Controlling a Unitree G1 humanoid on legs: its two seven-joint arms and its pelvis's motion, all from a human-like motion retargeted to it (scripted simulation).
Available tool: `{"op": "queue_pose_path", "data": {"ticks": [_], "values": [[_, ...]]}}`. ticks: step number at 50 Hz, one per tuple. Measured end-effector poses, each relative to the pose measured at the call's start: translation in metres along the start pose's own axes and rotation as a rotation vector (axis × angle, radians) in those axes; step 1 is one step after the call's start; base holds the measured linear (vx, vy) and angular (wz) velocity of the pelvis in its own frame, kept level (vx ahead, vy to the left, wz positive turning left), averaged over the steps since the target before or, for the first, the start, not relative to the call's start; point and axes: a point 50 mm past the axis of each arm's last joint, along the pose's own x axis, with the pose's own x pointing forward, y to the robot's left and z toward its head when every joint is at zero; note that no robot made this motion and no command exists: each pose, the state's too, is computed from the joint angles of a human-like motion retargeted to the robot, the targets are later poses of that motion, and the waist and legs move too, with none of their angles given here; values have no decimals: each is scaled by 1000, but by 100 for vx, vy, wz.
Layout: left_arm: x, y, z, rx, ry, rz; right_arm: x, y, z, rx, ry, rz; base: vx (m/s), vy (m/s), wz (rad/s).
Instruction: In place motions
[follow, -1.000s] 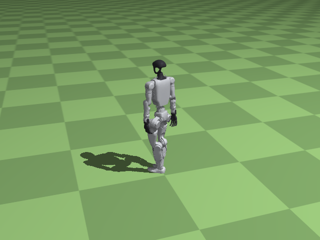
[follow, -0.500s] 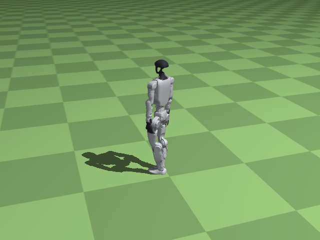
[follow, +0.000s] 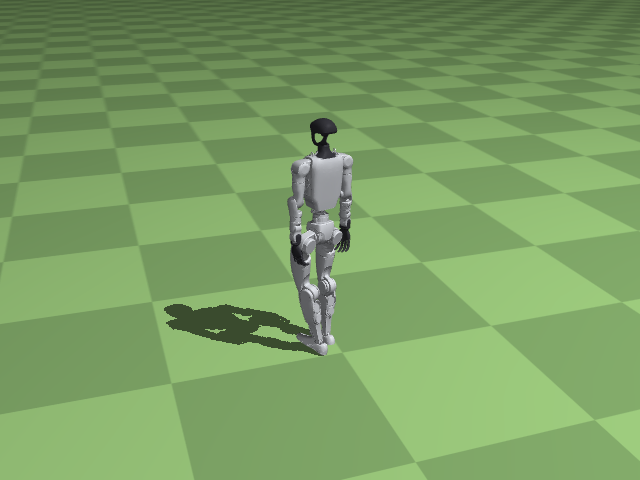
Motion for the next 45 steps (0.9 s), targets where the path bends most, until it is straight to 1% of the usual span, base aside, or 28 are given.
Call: {"op": "queue_pose_path", "data": {"ticks": [4,9,16,23,29,33,38,45], "values": [[-1,4,3,73,-3,-7,0,0,13,35,-45,-4,-2,2,-110],[-2,12,7,154,1,6,-1,0,14,43,-58,20,-1,-6,-156],[-2,14,4,65,-15,-6,-2,-6,6,-4,-2,2,-4,-10,-224],[0,11,-8,47,16,-4,-4,-14,-23,97,108,-24,7,-3,-290],[1,3,-9,55,24,-30,-7,-17,-41,162,170,-47,17,-3,-182],[0,3,0,69,-6,-29,-6,-12,-43,191,171,-33,15,-4,-68],[-3,2,28,120,-83,-23,-3,-5,-40,208,146,-16,10,-1,-40],[-7,-3,56,146,-186,-42,-1,-2,-15,211,67,-4,12,1,-39]]}}
